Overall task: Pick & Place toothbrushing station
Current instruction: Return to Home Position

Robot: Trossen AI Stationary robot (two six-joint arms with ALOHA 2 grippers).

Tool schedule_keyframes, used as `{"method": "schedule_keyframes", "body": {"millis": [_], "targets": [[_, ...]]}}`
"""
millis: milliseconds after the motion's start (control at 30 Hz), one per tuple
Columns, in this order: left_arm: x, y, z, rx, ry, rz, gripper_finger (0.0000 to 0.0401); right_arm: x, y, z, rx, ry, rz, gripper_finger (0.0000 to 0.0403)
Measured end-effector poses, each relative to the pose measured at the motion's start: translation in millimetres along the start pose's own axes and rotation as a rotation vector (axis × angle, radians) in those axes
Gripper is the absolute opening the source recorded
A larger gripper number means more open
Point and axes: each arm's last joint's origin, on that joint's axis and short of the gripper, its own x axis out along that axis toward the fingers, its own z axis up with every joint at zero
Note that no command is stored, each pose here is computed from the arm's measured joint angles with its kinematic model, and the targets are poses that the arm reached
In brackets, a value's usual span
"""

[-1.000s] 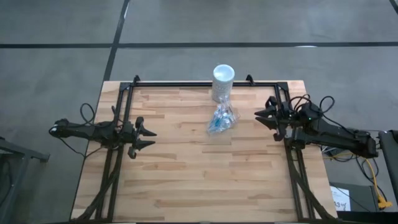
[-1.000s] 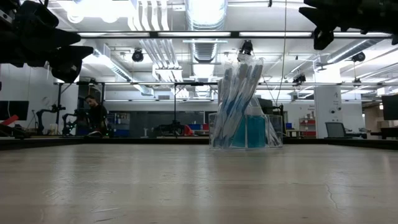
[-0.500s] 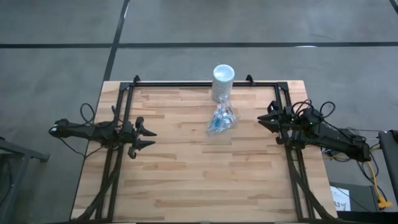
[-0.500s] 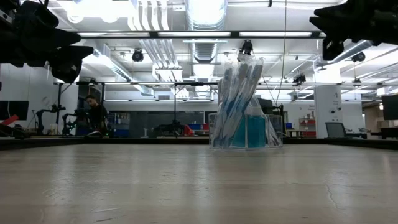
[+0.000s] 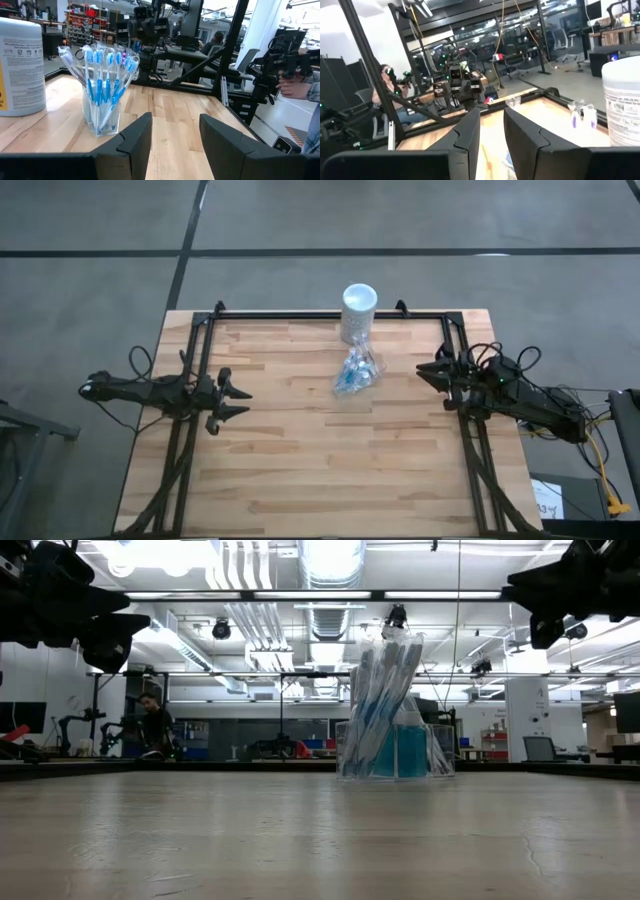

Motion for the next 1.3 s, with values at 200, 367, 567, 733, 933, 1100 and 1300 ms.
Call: {"method": "schedule_keyframes", "body": {"millis": [200, 367, 567, 733, 933, 1100, 1300], "targets": [[0, 0, 0, 0.0, 0.0, 0.001, 0.017, 1, -3, -7, 0.013, 0.039, -0.013, 0.0074], [0, 0, 0, 0.0, 0.0, 0.001, 0.017, 3, -8, -20, 0.051, 0.066, -0.025, 0.007], [0, 0, 0, 0.0, 0.001, 0.001, 0.0169, 6, -15, -40, 0.067, 0.039, -0.016, 0.0074], [0, 0, 0, 0.0, 0.0, 0.0, 0.017, 6, -16, -40, 0.061, 0.043, -0.024, 0.008], [0, 0, 0, 0.0, 0.001, 0.0, 0.017, 6, -17, -44, 0.069, 0.086, -0.041, 0.0079], [0, 0, 0, 0.0, 0.001, 0.0, 0.017, 6, -17, -44, 0.069, 0.085, -0.041, 0.0071], [0, 0, 0, 0.0, 0.0, 0.0, 0.017, 6, -17, -45, 0.074, 0.091, -0.043, 0.007]]}}
